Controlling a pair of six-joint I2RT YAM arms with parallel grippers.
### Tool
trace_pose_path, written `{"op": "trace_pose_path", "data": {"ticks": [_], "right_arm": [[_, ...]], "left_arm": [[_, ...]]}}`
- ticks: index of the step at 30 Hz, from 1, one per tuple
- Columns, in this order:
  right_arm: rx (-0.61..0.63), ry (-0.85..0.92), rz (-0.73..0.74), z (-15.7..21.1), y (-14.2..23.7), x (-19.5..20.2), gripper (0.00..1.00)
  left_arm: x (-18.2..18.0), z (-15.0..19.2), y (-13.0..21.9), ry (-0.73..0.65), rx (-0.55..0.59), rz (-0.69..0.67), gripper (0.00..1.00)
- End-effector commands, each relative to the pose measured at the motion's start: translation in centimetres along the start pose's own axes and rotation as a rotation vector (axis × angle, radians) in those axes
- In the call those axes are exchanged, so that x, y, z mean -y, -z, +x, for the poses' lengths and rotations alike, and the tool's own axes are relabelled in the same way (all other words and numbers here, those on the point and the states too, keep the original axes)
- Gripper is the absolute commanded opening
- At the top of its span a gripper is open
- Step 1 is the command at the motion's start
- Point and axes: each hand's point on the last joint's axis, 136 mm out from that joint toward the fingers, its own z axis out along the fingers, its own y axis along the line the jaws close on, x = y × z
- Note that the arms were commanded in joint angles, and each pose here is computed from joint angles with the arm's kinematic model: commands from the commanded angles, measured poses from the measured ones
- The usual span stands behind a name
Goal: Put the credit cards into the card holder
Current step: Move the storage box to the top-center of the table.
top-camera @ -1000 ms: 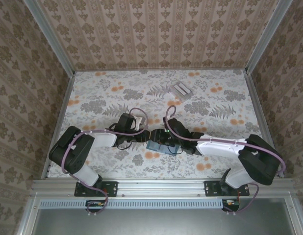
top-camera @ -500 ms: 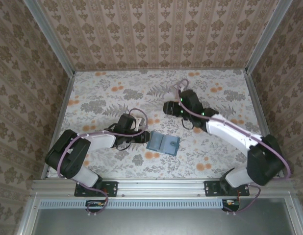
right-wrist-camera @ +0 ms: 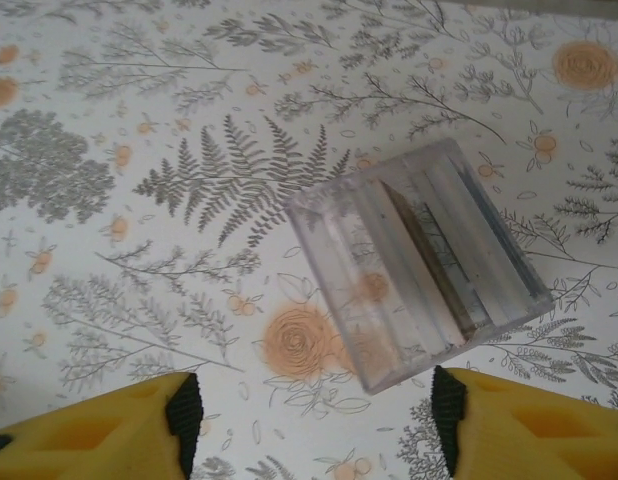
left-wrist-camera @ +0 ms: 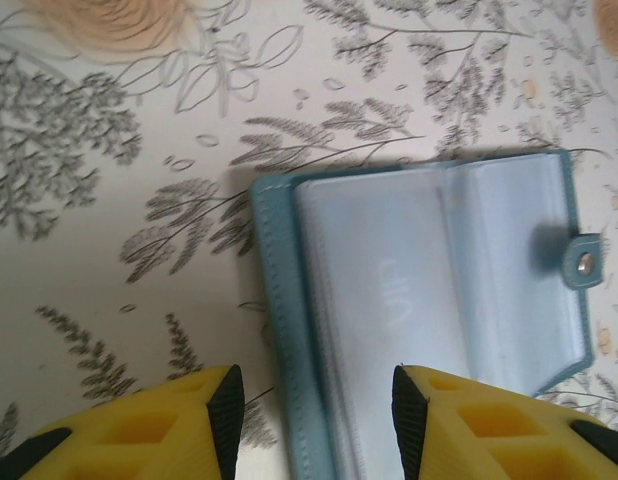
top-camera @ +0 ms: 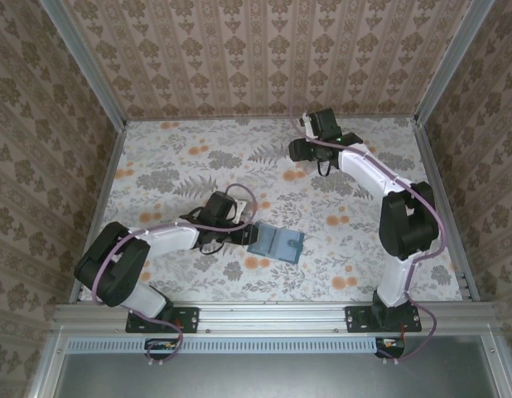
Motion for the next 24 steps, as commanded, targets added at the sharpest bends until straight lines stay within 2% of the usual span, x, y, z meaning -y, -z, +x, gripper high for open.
{"op": "trace_pose_path", "data": {"ticks": [1,3,9,19,24], "right_arm": [[-0.091,0.086,-0.092,1.3,-0.8,-1.8,0.60],[-0.109,0.105,-0.122,1.5,-1.4,-2.6,0.57],[-0.200,0.142,-0.086,2.9,-4.1,-2.1,0.53],[-0.262,0.224,0.067,3.6,-6.8,0.6,0.53],[-0.297,0.206,0.073,4.9,-7.4,-0.2,0.42]], "left_arm": [[-1.1,0.2,0.6,-0.021,0.012,-0.074,0.47],[-1.6,-0.3,1.0,-0.054,0.026,-0.105,0.47],[-2.9,-1.0,1.7,-0.130,0.069,-0.178,0.47],[-3.6,-1.6,3.4,-0.129,0.141,-0.218,0.47],[-3.8,-1.6,3.6,-0.109,0.159,-0.219,0.47]]}}
